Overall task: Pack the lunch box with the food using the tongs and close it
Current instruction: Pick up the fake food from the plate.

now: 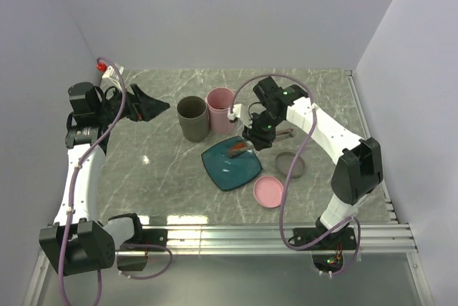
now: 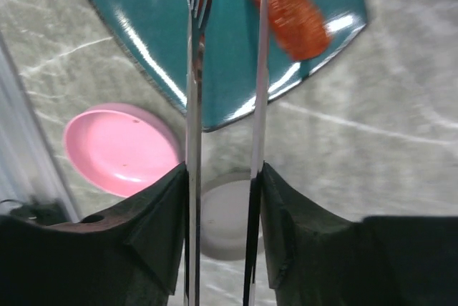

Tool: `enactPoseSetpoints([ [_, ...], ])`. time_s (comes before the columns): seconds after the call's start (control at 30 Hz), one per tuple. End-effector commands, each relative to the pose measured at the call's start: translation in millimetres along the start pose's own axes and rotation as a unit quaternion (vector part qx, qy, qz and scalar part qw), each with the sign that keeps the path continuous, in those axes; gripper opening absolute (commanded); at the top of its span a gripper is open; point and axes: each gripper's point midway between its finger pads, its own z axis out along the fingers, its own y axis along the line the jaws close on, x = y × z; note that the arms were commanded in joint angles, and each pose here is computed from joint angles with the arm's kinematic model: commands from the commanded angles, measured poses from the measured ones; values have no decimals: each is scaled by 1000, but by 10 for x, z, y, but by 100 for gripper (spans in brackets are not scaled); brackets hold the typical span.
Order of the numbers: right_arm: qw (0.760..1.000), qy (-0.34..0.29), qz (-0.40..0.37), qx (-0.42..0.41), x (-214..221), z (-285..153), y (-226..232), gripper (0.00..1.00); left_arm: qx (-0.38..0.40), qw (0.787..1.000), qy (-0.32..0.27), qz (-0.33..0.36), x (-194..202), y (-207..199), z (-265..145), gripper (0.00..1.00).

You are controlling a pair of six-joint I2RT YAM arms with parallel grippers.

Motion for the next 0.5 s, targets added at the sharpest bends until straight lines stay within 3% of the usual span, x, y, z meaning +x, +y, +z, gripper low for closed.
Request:
enactPoseSetpoints([
  [0.0, 997, -24, -59, 38, -171, -312, -149, 50, 15, 999, -14, 26, -131, -105, -18, 99],
  [0.23, 990, -14, -128, 62, -56, -469, -419, 59, 12, 999, -13, 26, -111, -93, -26, 99],
  [0.47, 977, 7, -203, 57, 31, -429, -504, 60, 9, 1000, -11, 23, -91, -58, -10, 99],
])
